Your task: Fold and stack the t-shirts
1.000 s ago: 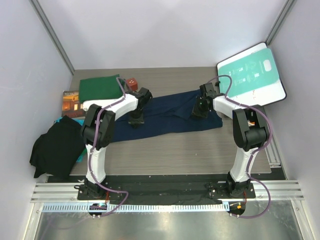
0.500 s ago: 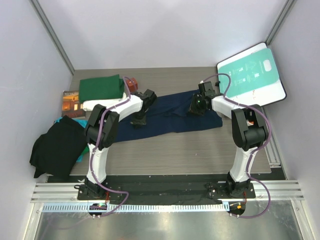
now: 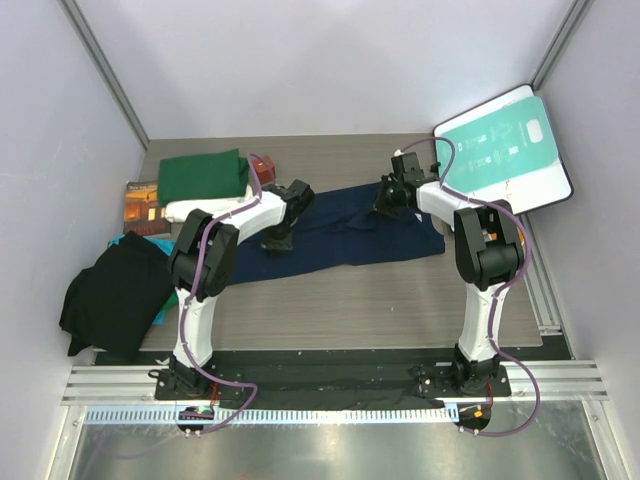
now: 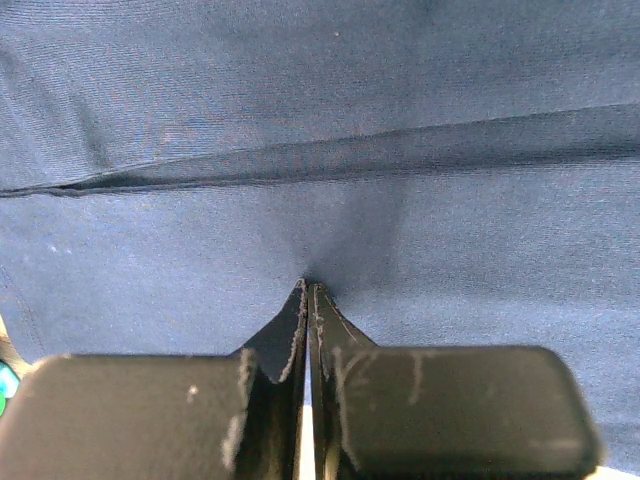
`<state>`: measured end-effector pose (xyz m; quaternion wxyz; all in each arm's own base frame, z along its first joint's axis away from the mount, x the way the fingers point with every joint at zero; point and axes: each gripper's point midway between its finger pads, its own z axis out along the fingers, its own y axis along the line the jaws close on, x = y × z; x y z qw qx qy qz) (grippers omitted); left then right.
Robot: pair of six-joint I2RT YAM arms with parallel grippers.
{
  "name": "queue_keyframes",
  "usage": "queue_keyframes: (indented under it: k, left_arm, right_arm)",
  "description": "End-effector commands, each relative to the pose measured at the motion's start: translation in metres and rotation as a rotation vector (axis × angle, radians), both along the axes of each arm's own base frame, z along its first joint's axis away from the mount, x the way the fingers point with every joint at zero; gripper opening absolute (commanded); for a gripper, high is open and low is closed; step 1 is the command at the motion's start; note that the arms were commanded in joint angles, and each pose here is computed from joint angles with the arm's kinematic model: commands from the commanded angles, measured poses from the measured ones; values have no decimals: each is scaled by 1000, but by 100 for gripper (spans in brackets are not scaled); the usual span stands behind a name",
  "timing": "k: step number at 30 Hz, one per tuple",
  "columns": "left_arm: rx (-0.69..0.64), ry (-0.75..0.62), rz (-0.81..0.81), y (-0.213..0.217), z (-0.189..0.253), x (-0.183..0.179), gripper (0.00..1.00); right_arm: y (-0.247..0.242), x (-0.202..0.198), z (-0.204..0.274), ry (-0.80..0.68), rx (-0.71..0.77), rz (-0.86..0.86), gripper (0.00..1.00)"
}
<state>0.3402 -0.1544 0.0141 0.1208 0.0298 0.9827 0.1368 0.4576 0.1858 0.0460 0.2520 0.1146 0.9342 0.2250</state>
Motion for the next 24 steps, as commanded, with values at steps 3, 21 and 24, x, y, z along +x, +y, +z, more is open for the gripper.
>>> queue_keyframes:
  k: [3, 21, 24]
  left_arm:
    - [-50, 130, 5, -11, -42, -31, 0]
    - [-44, 146, 2, -9, -48, -35, 0]
    - [-43, 153, 1, -9, -50, -36, 0]
  right_arm:
    - [13, 7, 21, -66, 39, 26, 1]
    - [70, 55, 104, -189, 199, 82, 11]
    - [83, 63, 98, -176, 218, 94, 23]
